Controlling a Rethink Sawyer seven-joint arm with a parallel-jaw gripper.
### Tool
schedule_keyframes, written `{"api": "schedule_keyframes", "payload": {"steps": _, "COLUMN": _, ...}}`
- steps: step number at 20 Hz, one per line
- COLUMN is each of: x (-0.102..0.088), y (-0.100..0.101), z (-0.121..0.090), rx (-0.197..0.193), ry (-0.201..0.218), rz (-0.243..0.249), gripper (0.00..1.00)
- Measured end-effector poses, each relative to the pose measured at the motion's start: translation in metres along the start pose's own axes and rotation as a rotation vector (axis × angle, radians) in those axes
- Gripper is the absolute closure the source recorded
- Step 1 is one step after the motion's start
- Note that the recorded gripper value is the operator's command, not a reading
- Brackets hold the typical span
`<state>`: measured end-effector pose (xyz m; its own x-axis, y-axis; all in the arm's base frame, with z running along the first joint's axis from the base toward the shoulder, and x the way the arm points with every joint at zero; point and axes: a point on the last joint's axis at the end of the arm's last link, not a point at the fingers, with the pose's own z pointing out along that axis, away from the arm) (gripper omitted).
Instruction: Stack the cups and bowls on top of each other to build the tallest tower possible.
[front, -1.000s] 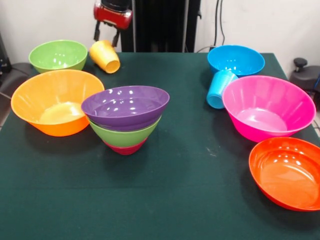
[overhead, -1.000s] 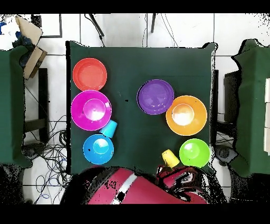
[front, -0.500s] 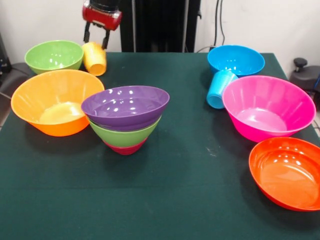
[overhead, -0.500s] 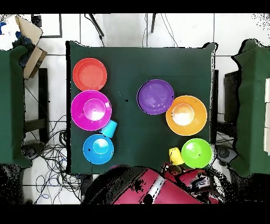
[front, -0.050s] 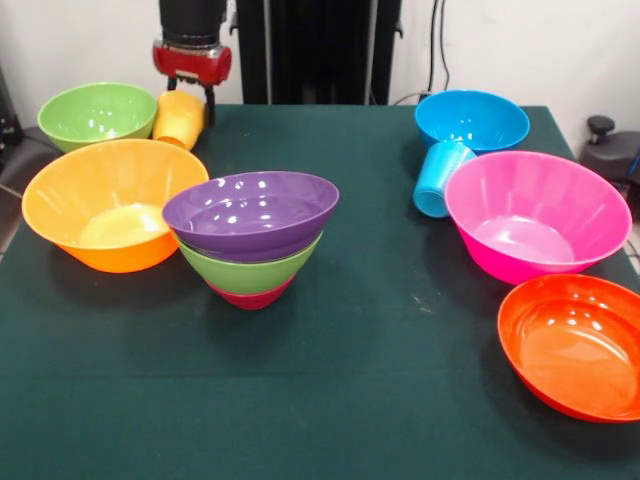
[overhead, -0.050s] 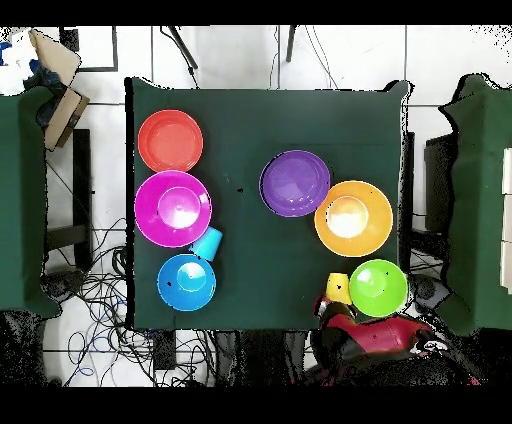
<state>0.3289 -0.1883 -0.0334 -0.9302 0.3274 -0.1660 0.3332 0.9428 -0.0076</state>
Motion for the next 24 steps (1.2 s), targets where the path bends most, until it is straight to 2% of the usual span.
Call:
{"api": "schedule_keyframes", "payload": {"steps": 3, "x": -0.006, "y": 0.006, "z": 0.005, "rx": -0.030, "ry": -0.008, "rz": 0.017, "gripper": 0.00}}
{"api": "schedule_keyframes", "payload": {"steps": 7, "x": -0.011, "y": 0.020, "z": 0.007, "rx": -0.058, "ry": -0.015, "rz": 0.005, "gripper": 0.00}}
{"api": "schedule_keyframes", "payload": {"steps": 12, "x": -0.015, "y": 0.031, "z": -0.001, "rx": -0.062, "ry": -0.025, "rz": -0.022, "gripper": 0.00}}
{"api": "schedule_keyframes", "payload": {"steps": 14, "x": -0.016, "y": 0.033, "z": -0.006, "rx": -0.047, "ry": -0.029, "rz": -0.045, "gripper": 0.00}}
{"api": "schedule_keyframes", "payload": {"steps": 15, "x": -0.013, "y": 0.038, "z": -0.013, "rx": -0.015, "ry": -0.023, "rz": -0.091, "gripper": 1.00}}
{"api": "schedule_keyframes", "payload": {"steps": 18, "x": -0.011, "y": 0.041, "z": -0.016, "rx": 0.002, "ry": -0.019, "rz": -0.114, "gripper": 1.00}}
{"api": "schedule_keyframes", "payload": {"steps": 21, "x": -0.004, "y": 0.049, "z": -0.025, "rx": 0.056, "ry": -0.005, "rz": -0.152, "gripper": 1.00}}
{"api": "schedule_keyframes", "payload": {"steps": 23, "x": 0.001, "y": 0.057, "z": -0.034, "rx": 0.110, "ry": 0.004, "rz": -0.177, "gripper": 1.00}}
{"api": "schedule_keyframes", "payload": {"steps": 24, "x": 0.003, "y": 0.063, "z": -0.040, "rx": 0.151, "ry": 0.006, "rz": -0.188, "gripper": 1.00}}
